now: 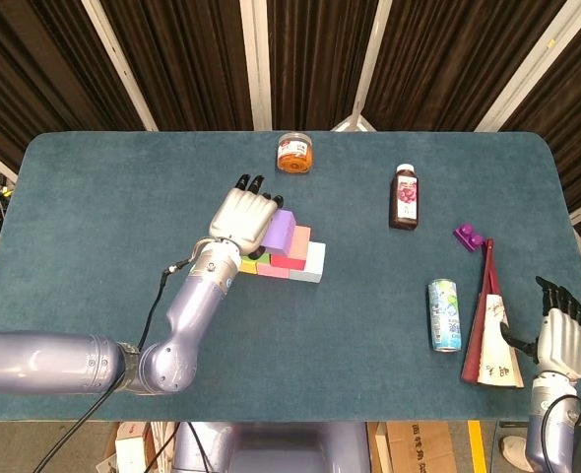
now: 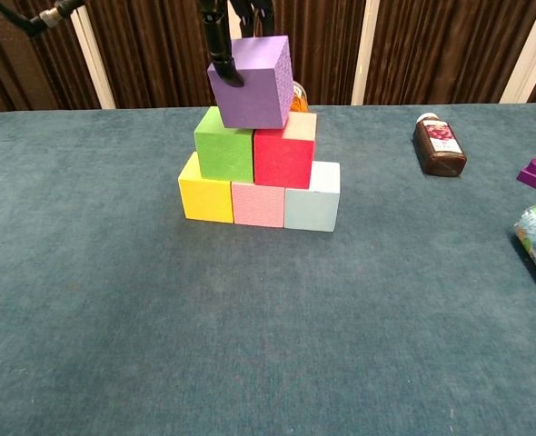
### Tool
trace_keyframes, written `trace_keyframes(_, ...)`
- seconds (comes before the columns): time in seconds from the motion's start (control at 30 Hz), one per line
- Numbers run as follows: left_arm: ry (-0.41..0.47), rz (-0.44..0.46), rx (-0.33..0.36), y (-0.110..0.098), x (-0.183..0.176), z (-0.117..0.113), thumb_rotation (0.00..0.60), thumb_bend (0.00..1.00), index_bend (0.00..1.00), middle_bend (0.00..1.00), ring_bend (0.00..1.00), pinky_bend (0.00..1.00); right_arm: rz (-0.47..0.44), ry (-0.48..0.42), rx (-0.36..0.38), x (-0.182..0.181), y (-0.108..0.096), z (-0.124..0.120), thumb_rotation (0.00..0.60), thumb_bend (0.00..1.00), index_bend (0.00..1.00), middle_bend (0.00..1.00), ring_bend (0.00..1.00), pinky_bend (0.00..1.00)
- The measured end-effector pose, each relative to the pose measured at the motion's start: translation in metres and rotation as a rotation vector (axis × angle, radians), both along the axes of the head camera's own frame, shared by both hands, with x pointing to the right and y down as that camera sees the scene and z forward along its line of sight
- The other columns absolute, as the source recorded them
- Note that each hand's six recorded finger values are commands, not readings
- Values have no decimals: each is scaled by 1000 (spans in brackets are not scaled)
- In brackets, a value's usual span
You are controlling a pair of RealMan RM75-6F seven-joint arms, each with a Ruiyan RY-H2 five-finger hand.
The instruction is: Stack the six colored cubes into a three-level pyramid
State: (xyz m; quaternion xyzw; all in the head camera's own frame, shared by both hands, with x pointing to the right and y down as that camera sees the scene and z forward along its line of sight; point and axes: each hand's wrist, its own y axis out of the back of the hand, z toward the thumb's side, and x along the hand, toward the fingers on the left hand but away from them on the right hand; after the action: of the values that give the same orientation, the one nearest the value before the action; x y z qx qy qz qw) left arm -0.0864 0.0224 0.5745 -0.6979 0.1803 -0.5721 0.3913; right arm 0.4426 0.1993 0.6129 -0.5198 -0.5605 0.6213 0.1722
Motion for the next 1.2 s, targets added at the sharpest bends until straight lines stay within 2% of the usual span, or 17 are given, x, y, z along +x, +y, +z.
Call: trace_keyframes(1.2,-29,2,8,5,9,4,600,344,187,248,0,0,6,-2,5,3,-1,-2,600,278,125,137,0,0)
